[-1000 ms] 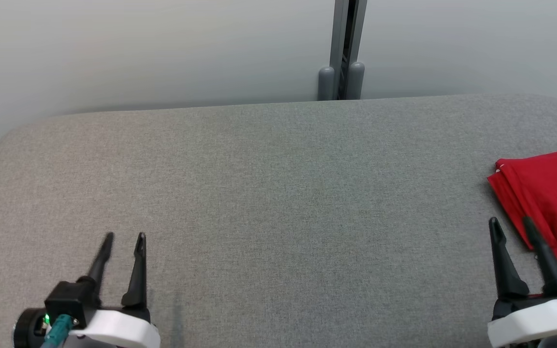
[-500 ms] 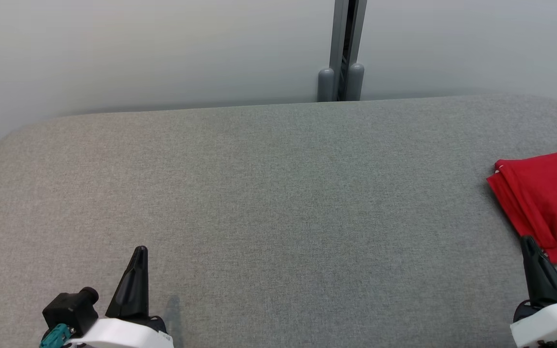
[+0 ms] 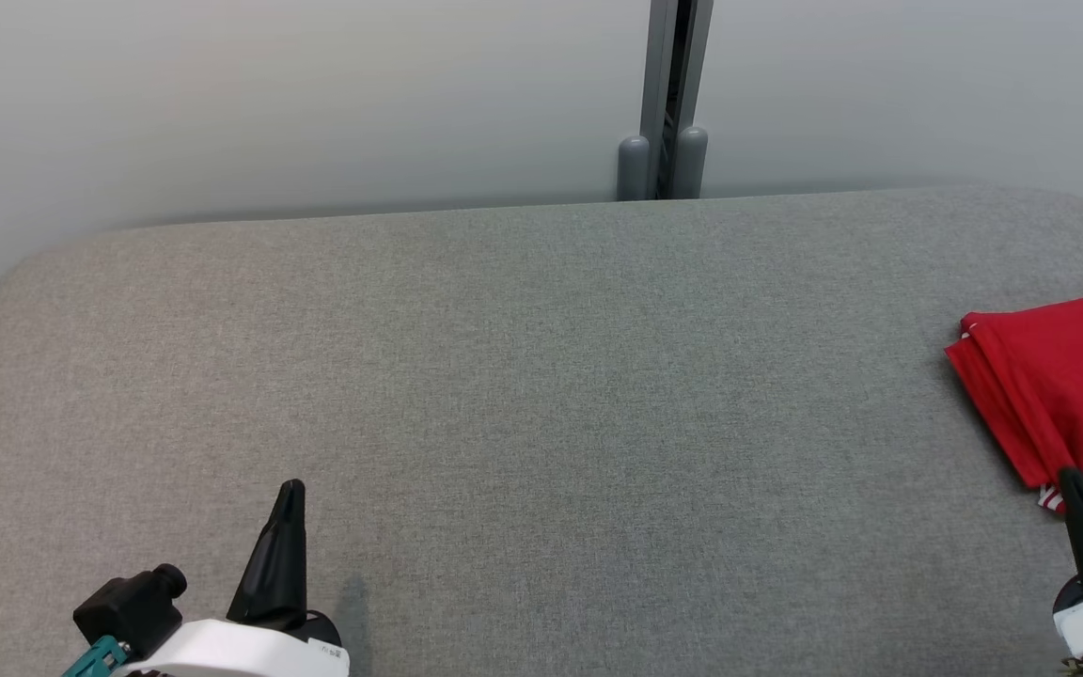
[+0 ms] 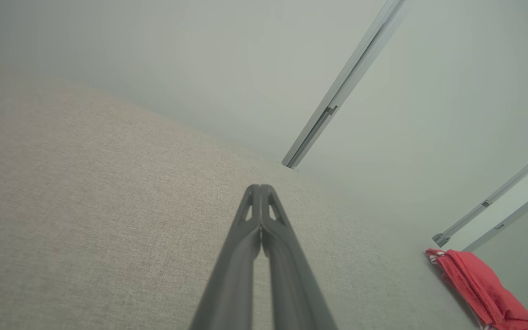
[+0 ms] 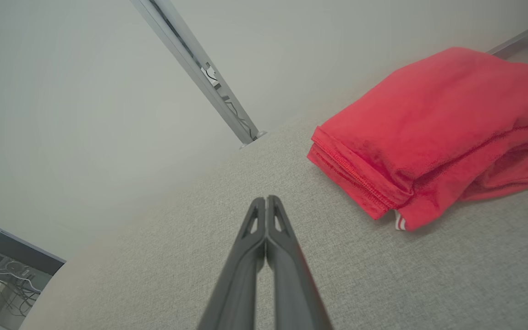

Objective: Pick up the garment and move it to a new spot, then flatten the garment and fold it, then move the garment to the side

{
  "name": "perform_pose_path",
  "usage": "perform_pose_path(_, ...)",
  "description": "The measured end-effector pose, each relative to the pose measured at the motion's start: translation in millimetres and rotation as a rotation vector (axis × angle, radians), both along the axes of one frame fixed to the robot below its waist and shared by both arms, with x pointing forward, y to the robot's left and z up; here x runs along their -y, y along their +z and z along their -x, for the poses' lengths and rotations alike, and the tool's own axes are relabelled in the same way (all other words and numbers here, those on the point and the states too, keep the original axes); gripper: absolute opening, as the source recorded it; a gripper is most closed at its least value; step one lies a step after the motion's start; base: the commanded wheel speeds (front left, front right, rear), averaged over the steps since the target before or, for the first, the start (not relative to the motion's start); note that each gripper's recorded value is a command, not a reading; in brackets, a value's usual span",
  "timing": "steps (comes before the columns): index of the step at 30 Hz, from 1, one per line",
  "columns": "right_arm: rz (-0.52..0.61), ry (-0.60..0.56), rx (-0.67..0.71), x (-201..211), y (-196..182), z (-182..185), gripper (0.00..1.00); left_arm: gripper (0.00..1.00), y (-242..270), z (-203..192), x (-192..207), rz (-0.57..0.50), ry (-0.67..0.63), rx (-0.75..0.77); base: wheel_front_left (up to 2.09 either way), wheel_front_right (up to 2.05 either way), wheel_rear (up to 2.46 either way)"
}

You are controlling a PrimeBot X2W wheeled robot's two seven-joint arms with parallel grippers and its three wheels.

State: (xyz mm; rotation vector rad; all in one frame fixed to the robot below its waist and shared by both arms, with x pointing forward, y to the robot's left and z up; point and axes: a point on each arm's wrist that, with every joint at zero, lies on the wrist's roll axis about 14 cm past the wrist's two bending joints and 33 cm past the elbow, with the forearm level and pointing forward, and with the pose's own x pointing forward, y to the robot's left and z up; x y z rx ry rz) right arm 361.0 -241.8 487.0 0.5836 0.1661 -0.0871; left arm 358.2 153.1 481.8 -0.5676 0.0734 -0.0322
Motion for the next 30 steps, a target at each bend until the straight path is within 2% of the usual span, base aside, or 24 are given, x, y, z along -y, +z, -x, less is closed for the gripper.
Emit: perform_pose_path(30,-0.397,-0.076,-0.040,38.7,-9.8,2.6,0.00,0.00,6.4,1.6,18.6,0.402,0.007,-0.001,0.00,0.00,0.00)
